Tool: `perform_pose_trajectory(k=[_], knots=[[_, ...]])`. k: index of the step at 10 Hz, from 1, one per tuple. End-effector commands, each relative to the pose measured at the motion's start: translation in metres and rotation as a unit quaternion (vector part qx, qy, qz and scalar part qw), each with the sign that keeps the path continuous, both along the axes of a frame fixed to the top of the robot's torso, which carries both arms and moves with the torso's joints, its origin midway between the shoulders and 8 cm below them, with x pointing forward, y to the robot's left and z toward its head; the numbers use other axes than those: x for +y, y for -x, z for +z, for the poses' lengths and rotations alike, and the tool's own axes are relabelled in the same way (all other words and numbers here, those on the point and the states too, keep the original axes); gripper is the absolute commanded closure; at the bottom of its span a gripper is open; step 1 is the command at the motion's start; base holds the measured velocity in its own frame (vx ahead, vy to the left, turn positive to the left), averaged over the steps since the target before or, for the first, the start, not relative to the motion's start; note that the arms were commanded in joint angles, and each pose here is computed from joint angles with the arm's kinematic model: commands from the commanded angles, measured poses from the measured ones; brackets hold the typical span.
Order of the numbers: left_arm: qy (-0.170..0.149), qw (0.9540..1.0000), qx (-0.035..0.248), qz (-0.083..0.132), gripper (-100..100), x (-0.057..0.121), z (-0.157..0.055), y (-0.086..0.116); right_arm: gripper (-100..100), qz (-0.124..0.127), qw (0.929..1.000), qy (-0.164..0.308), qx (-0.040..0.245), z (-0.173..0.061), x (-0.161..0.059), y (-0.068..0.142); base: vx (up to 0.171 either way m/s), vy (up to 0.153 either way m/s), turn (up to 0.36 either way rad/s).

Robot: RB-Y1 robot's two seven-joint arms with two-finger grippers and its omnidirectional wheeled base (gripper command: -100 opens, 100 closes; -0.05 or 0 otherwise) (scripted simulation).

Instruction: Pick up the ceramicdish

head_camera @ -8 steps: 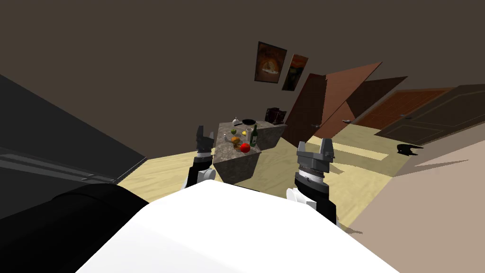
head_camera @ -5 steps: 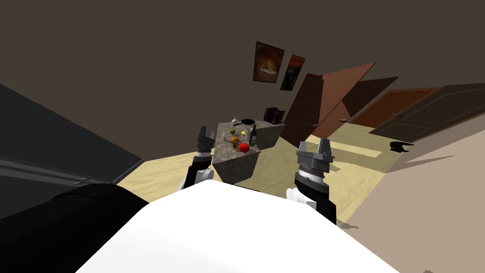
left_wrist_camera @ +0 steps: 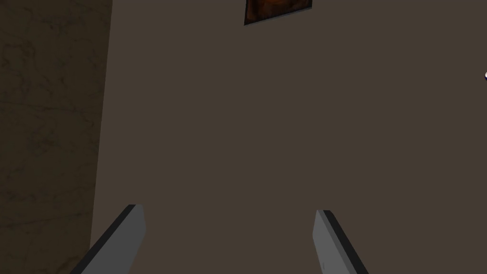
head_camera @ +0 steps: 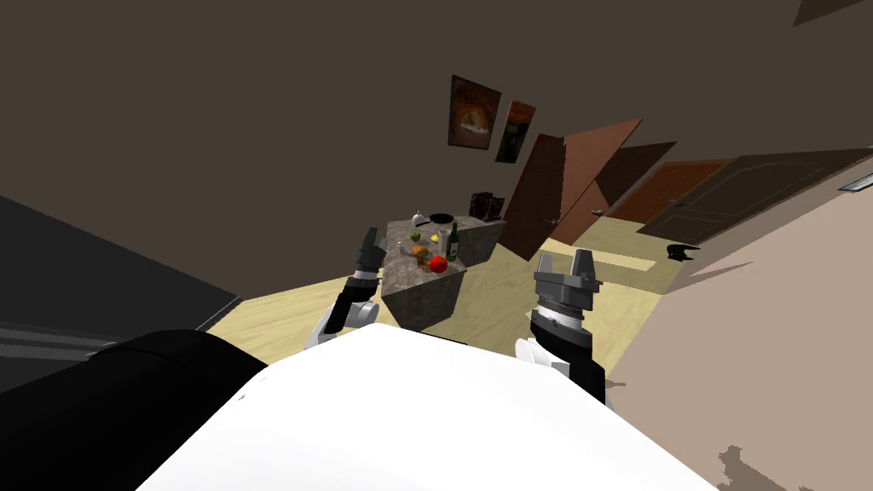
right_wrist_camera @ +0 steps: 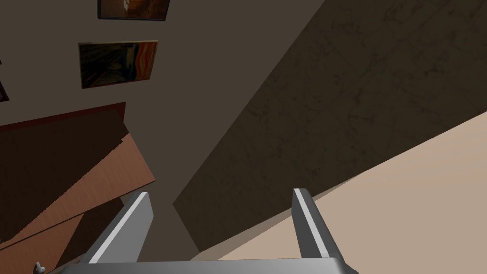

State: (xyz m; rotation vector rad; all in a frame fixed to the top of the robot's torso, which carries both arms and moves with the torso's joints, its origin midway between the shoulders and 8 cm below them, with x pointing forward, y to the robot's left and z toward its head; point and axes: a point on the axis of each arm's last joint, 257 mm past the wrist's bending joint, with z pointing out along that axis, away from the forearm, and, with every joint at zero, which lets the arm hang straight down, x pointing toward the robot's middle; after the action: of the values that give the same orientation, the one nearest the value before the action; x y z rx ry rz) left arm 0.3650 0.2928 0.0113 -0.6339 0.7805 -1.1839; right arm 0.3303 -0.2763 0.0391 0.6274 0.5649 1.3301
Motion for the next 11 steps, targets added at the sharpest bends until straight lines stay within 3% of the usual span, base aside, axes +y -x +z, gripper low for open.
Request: perform_pose_trajectory(k=[1, 6, 11], knots=[[-0.016, 0.9997, 0.018, 0.007, -100, 0.006, -0.005, -0.007, 0, 0.0, 1.0, 0.0, 0.0, 0.0, 0.0, 0.0, -0.041, 0.045, -0.134], [-0.054, 0.9951, 0.072, 0.04, -100, 0.034, -0.02, -0.028, 0, 0.0, 1.0, 0.0, 0.0, 0.0, 0.0, 0.0, -0.046, 0.056, -0.174], [-0.087, 0.9833, 0.141, 0.076, -100, 0.068, -0.048, -0.044, 0, 0.0, 1.0, 0.0, 0.0, 0.0, 0.0, 0.0, -0.046, 0.06, -0.234]])
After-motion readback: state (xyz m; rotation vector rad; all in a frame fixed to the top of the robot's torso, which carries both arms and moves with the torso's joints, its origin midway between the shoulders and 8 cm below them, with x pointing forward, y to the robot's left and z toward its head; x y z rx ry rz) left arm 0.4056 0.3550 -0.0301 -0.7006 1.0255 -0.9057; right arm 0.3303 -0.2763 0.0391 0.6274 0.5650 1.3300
